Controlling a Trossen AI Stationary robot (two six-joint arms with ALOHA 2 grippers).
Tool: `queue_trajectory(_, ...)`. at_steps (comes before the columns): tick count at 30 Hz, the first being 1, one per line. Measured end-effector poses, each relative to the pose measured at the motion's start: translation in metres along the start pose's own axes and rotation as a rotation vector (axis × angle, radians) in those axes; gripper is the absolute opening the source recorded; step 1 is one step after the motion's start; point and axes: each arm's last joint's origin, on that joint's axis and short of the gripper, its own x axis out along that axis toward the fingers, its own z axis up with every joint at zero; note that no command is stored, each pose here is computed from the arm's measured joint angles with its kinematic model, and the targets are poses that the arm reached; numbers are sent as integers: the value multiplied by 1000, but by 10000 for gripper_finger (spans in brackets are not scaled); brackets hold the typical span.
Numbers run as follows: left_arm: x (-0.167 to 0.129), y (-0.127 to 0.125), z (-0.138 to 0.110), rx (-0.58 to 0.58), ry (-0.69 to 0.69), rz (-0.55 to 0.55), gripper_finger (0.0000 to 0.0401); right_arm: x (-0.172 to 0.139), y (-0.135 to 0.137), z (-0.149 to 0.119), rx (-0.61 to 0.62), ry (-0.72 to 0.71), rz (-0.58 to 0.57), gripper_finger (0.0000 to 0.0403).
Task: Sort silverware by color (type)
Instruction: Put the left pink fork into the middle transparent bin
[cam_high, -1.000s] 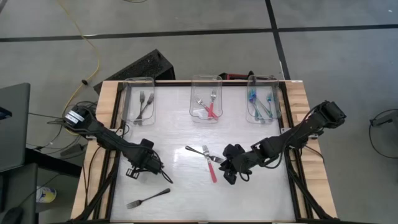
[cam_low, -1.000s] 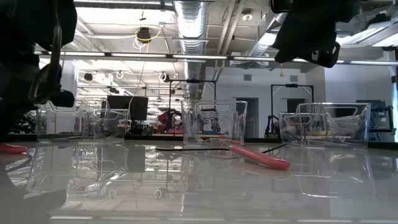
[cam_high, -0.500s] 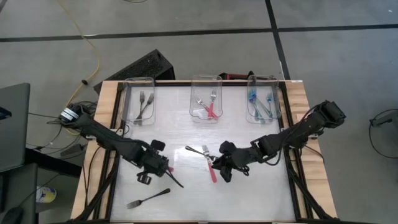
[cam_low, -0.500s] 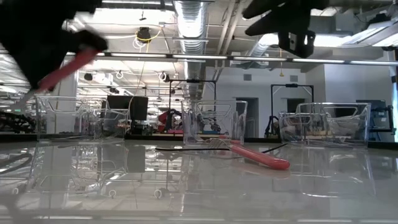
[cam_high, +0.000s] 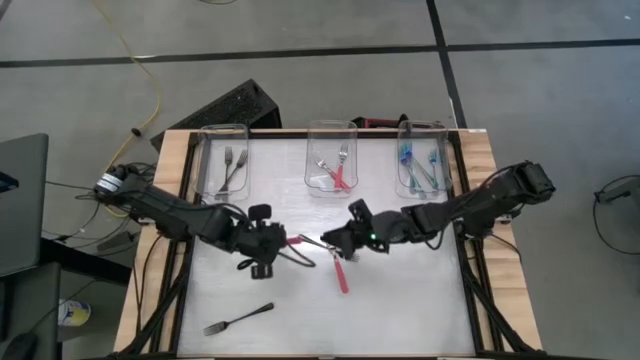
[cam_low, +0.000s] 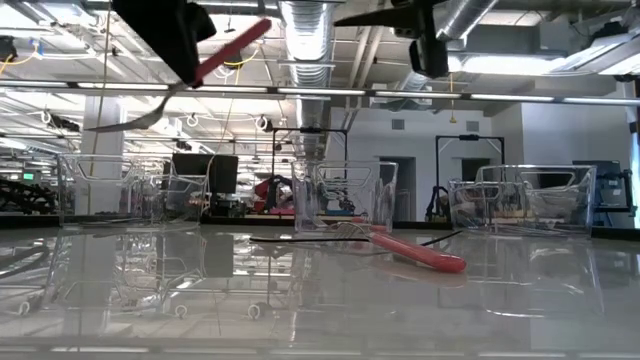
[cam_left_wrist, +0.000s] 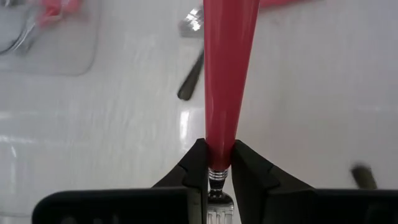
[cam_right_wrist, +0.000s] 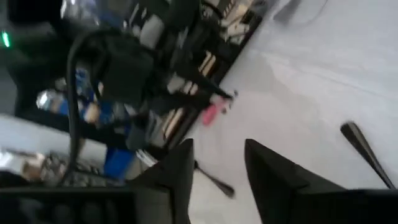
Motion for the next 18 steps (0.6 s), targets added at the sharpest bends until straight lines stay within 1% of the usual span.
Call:
queue_trajectory(2, 3, 5, 2, -53, -2, 14, 30, 2, -2, 8, 34, -33, 4, 183)
queue_trajectory(6, 7, 12, 5, -93, -4, 31, 30, 5, -10, 22, 83, -92, -30, 243)
queue_trajectory(8, 9, 16, 7, -117, -3, 39, 30, 7, -13, 27, 78, -112, -48, 264)
queue_trajectory(12, 12, 27, 11, -207, -23, 53, 30, 13, -20, 34, 86, -170, -83, 275)
queue_trajectory(16, 15, 35, 18, -283, -65, 44, 31, 31, -32, 27, 88, -163, -126, 275)
queue_trajectory(18, 16, 40, 17, -307, -45, 32, 31, 40, -34, 23, 81, -168, -132, 276)
